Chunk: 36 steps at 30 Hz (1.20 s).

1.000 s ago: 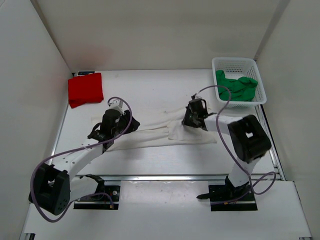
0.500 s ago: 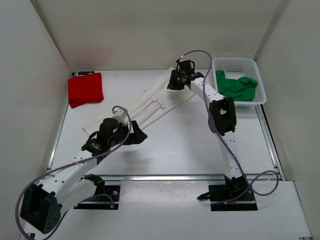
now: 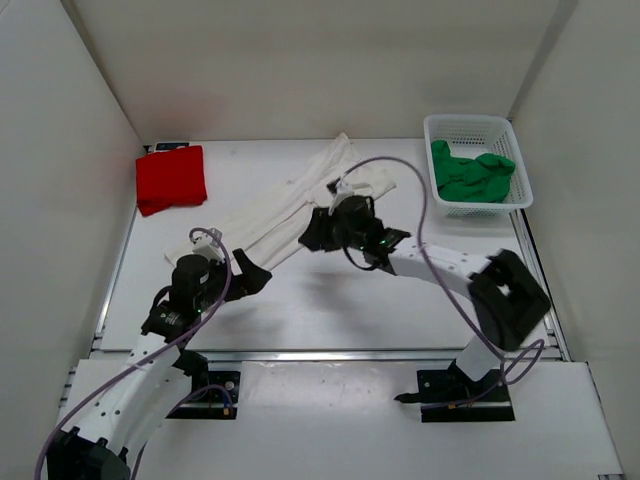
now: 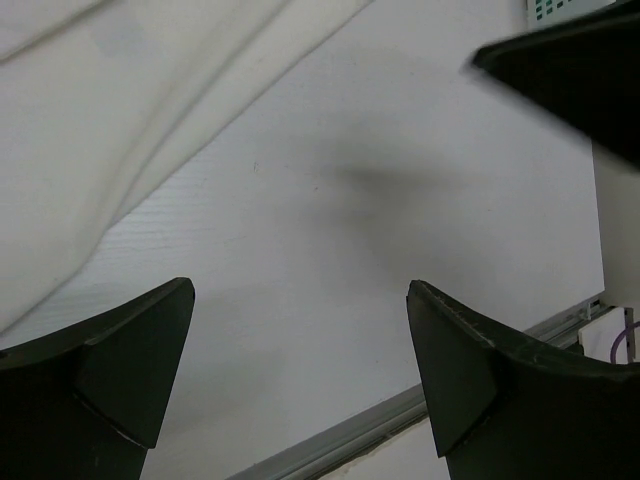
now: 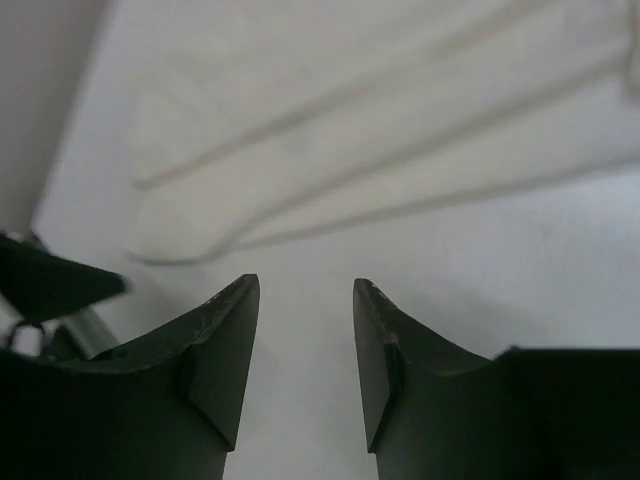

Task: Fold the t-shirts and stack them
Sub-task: Rotate the tshirt 90 degrees

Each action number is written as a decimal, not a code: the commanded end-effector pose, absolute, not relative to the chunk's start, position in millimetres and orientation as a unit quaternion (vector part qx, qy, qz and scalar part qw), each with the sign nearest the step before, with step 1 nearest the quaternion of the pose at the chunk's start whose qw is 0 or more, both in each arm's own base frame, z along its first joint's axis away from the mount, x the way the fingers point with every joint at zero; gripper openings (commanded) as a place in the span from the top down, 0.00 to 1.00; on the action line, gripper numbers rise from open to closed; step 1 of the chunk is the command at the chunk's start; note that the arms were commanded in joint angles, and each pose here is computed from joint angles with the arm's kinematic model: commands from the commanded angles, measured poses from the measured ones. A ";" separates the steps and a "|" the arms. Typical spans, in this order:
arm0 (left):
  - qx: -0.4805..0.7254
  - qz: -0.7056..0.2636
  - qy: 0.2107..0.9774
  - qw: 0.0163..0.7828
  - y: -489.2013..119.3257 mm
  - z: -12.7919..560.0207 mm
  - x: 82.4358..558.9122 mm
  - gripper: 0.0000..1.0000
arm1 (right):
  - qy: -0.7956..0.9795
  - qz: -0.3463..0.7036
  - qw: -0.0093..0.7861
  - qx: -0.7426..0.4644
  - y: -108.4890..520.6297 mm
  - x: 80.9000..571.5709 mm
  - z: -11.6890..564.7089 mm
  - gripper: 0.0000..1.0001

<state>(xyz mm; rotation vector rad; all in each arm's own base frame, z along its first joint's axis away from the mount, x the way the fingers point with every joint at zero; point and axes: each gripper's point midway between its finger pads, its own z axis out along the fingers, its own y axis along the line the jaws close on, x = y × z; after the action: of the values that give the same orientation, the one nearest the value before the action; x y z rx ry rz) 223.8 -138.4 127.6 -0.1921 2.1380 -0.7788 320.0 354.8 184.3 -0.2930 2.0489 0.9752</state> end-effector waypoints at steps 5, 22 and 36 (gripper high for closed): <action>-0.076 -0.311 0.856 0.406 -134.3 124.0 215.7 0.02 | 0.854 0.368 0.364 -0.057 385.3 306.0 112.6 0.58; -0.069 -0.306 0.860 0.403 -134.9 123.8 219.2 0.01 | 0.899 0.333 0.277 0.066 397.9 331.4 7.1 0.77; -0.077 -0.270 0.869 0.407 -133.4 121.9 237.5 0.02 | 0.907 0.332 0.248 0.069 385.2 349.9 -6.1 0.77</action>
<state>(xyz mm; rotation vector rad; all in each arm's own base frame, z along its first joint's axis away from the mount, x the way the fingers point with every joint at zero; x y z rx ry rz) 225.8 -132.8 104.5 -0.2039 2.2502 -0.6977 357.5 393.9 32.0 0.1978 2.3666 1.0225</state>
